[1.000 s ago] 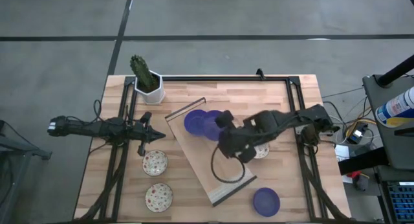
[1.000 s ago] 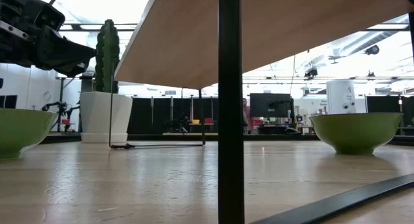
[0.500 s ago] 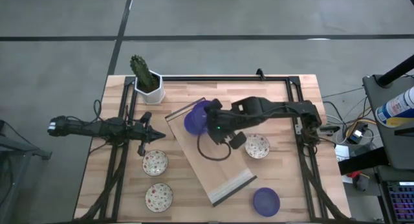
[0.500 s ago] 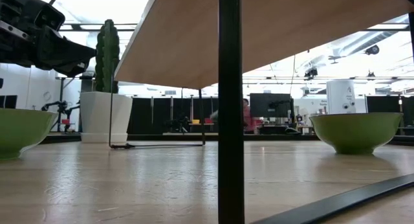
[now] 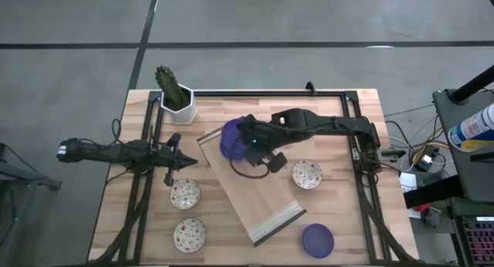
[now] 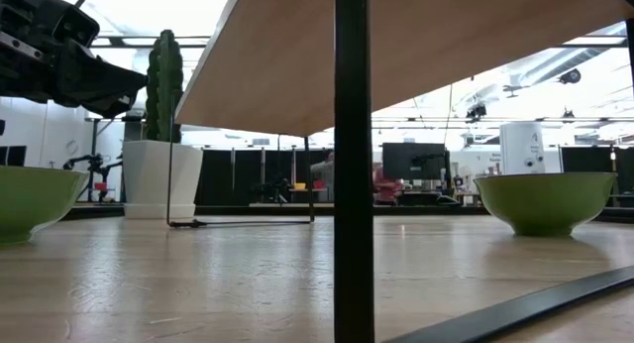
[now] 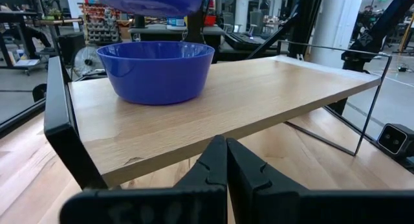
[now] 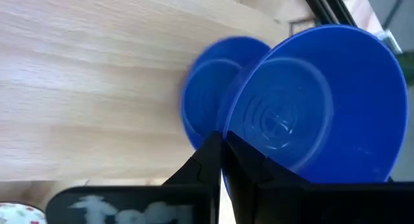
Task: Pick & Place Mini bowls
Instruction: Stack the top blue bowl on the blue bowl on the shelf
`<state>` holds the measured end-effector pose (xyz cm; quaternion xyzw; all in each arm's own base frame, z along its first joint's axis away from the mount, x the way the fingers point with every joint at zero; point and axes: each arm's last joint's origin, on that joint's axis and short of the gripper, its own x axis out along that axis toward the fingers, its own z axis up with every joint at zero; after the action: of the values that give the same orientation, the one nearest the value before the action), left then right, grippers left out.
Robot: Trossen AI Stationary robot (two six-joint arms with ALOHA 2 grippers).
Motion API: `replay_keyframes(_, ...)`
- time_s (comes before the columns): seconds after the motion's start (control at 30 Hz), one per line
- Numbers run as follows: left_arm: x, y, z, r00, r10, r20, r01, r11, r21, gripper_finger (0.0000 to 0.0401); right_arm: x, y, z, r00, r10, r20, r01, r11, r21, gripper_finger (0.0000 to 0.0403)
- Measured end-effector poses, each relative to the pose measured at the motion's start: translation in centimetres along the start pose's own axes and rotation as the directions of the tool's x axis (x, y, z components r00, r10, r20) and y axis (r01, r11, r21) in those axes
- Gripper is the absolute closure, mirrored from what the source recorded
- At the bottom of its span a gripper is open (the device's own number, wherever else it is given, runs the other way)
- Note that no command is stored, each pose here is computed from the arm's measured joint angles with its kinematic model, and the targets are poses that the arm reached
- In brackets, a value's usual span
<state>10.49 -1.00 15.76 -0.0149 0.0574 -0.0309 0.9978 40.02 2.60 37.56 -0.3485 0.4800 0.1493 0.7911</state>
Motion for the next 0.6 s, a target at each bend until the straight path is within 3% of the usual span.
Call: replay_keyframes(0.6, 0.0, 0.0, 0.0, 1.0, 0.0, 0.0, 0.0, 1.0, 0.0, 0.0401, 2.8, 0.7, -0.3, 0.999, 0.032, -0.03, -0.033, 0.999, -0.024, 0.0392)
